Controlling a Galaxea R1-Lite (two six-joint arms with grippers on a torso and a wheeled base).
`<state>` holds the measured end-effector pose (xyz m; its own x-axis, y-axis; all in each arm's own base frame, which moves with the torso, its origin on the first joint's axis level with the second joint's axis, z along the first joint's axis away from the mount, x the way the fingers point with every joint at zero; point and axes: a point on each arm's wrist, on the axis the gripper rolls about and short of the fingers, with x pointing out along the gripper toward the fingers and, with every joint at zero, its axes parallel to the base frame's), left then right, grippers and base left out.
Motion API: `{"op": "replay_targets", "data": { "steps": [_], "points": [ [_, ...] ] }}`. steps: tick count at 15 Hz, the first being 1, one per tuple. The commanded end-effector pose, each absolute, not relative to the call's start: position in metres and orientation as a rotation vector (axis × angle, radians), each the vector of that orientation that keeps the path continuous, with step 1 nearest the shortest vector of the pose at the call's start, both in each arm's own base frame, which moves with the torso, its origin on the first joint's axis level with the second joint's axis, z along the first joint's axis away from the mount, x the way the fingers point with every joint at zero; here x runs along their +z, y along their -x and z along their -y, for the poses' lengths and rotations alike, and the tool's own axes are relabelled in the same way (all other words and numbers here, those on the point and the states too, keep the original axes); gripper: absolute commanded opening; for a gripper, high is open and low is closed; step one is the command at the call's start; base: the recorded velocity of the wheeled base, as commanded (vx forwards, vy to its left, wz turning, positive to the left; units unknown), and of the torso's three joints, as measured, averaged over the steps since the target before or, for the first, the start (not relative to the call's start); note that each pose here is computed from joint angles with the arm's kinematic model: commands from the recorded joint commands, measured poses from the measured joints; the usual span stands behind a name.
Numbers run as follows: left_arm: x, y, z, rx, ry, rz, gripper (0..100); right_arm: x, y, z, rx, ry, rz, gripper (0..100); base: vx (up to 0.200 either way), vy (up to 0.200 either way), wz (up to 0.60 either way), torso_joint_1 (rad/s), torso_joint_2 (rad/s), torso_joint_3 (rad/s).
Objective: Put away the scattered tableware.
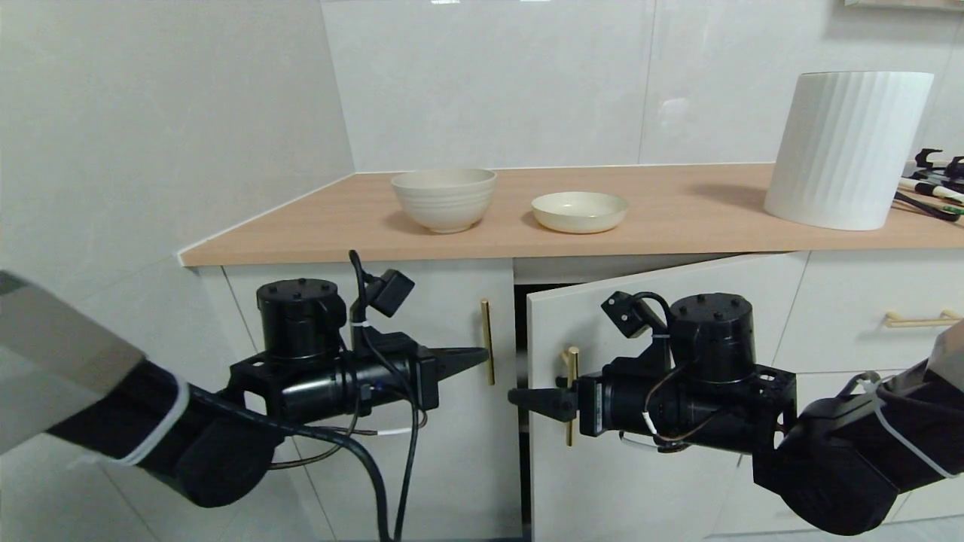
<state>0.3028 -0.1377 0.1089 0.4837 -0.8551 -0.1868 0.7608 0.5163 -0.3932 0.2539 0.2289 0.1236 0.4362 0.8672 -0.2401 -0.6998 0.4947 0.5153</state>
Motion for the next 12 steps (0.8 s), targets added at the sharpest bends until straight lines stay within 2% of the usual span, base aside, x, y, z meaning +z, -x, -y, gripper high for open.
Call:
{"op": "replay_targets", "data": {
  "steps": [1,6,12],
  "points": [
    [0.051,-0.324,0.153,-0.962,0.382,-0.475,0,0.123,-0.253,-0.228,0.998,-0.363,-0.518,100,0.000,0.000,0.00,0.000,0.00,0.000],
    [0.019,-0.335,0.163,-0.967,0.384,-0.494,0,0.125,-0.249,-0.225,1.010,-0.368,-0.486,100,0.000,0.000,0.00,0.000,0.00,0.000],
    [0.031,-0.336,0.182,-1.024,0.371,-0.441,0,0.120,-0.245,-0.225,1.017,-0.363,-0.501,100,0.000,0.000,0.00,0.000,0.00,0.000]
  ]
}}
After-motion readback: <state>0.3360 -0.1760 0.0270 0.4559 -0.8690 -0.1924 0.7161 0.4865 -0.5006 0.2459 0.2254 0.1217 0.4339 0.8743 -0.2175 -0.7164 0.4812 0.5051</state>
